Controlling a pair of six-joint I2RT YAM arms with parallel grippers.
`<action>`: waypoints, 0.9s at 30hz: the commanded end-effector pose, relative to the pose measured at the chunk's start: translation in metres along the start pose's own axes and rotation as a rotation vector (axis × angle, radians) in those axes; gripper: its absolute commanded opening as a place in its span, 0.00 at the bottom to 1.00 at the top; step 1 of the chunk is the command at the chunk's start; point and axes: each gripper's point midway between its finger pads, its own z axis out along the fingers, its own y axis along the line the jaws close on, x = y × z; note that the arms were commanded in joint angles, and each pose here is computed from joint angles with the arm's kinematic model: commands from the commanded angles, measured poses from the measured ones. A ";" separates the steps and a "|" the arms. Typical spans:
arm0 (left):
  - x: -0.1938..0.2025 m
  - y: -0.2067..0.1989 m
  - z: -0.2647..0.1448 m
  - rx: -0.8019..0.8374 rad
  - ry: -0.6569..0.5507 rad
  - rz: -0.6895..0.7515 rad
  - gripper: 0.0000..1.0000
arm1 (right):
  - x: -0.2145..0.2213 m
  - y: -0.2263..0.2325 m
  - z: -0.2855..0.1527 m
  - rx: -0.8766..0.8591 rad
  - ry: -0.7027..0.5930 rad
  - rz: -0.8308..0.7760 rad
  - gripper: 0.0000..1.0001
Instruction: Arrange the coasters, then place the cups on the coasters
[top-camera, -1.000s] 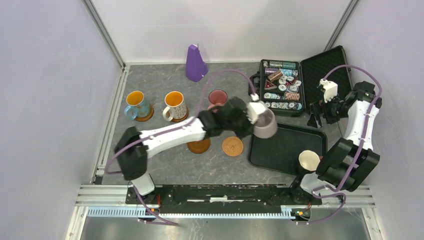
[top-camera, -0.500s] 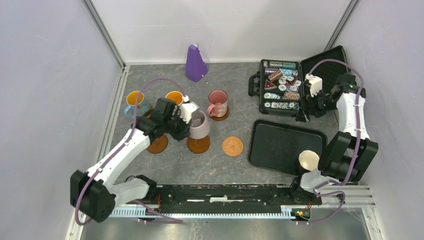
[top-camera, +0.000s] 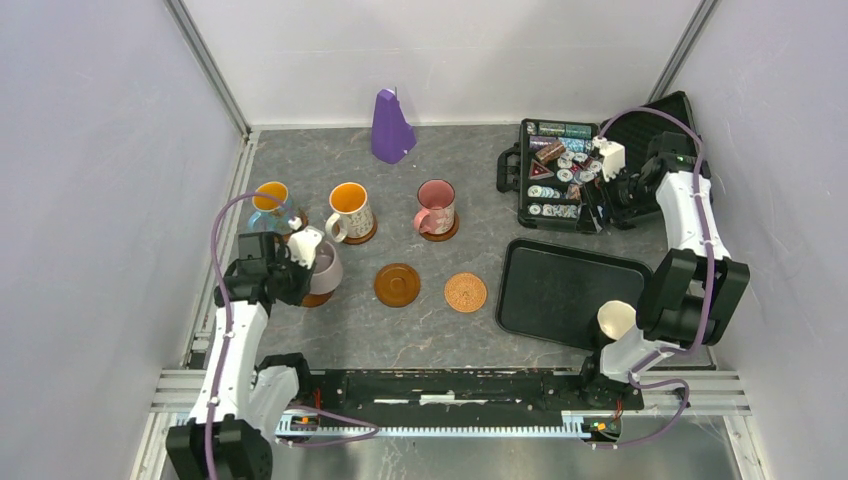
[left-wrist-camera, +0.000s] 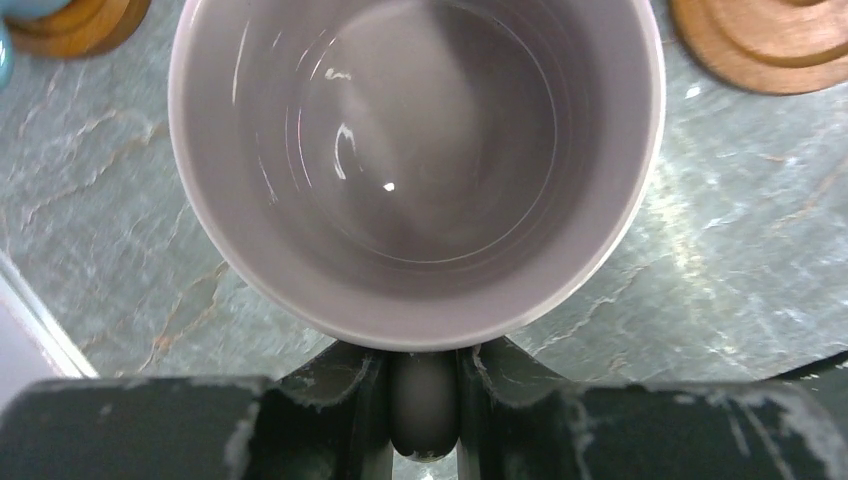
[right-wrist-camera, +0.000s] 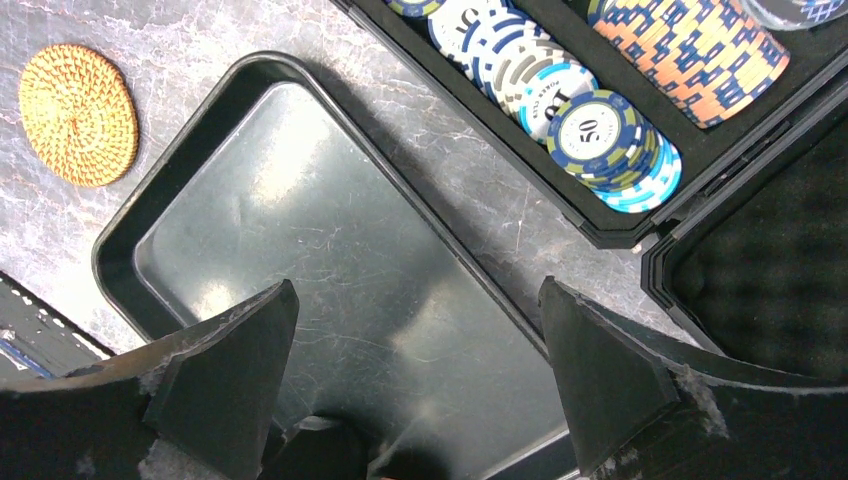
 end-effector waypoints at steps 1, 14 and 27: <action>-0.020 0.032 -0.004 -0.079 -0.123 0.064 0.02 | -0.022 -0.006 -0.005 0.033 -0.043 -0.013 0.98; 0.001 0.054 0.013 -0.081 -0.131 0.048 0.02 | -0.011 0.003 -0.004 0.033 -0.020 0.002 0.98; 0.027 0.051 0.032 -0.080 -0.078 0.028 0.06 | -0.004 0.005 -0.005 0.032 0.006 -0.002 0.98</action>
